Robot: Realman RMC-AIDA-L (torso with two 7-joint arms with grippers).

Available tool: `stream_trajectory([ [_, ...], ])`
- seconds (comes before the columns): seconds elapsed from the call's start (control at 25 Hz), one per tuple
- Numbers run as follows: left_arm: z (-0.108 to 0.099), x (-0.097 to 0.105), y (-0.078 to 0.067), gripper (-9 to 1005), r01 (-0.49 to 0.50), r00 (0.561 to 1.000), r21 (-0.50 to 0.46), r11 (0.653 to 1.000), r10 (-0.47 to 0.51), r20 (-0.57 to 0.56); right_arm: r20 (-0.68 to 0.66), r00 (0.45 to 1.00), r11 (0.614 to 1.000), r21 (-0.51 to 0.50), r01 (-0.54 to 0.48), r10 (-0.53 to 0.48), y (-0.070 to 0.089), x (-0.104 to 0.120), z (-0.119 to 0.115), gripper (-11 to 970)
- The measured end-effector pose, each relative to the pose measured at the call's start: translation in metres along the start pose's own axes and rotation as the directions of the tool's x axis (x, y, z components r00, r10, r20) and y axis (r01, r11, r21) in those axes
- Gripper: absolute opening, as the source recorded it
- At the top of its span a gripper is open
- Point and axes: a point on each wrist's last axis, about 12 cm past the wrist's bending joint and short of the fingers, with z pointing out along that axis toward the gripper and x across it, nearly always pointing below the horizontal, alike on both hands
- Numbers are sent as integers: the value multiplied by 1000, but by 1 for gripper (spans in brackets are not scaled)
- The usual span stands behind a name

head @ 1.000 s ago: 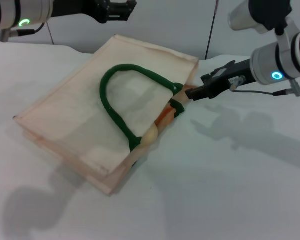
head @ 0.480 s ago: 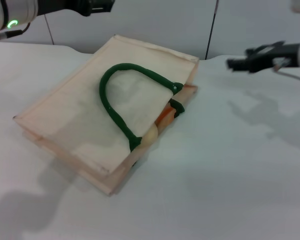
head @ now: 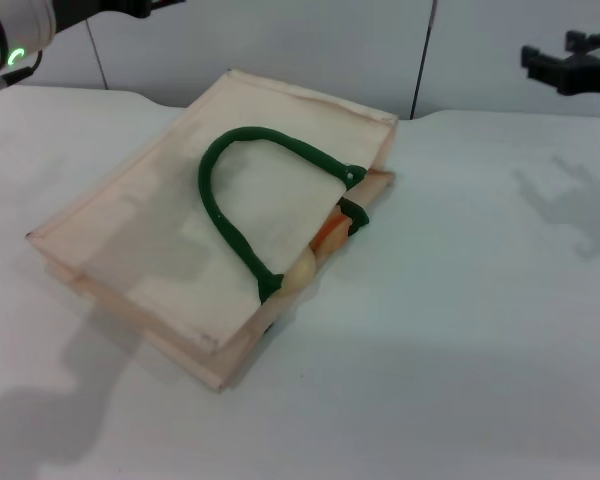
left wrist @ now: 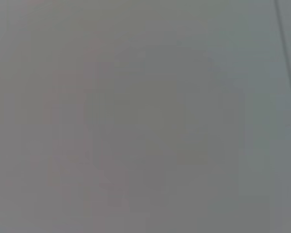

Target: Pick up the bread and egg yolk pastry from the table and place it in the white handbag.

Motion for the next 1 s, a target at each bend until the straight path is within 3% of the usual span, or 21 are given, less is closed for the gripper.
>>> stream_trajectory([
  [0.4, 1, 17, -3, 867, 15, 999, -120, 993, -11, 34, 212, 977, 996, 82, -37, 18, -13, 25, -8, 643],
  [0.68, 2, 28, 0, 858, 40, 998, -201, 979, -29, 54, 272, 961, 972, 211, -104, 44, -28, 39, -13, 643],
  [1.0, 3, 38, 4, 828, 36, 999, -231, 972, -29, 34, 308, 951, 951, 301, -79, -19, -37, 43, -21, 643],
])
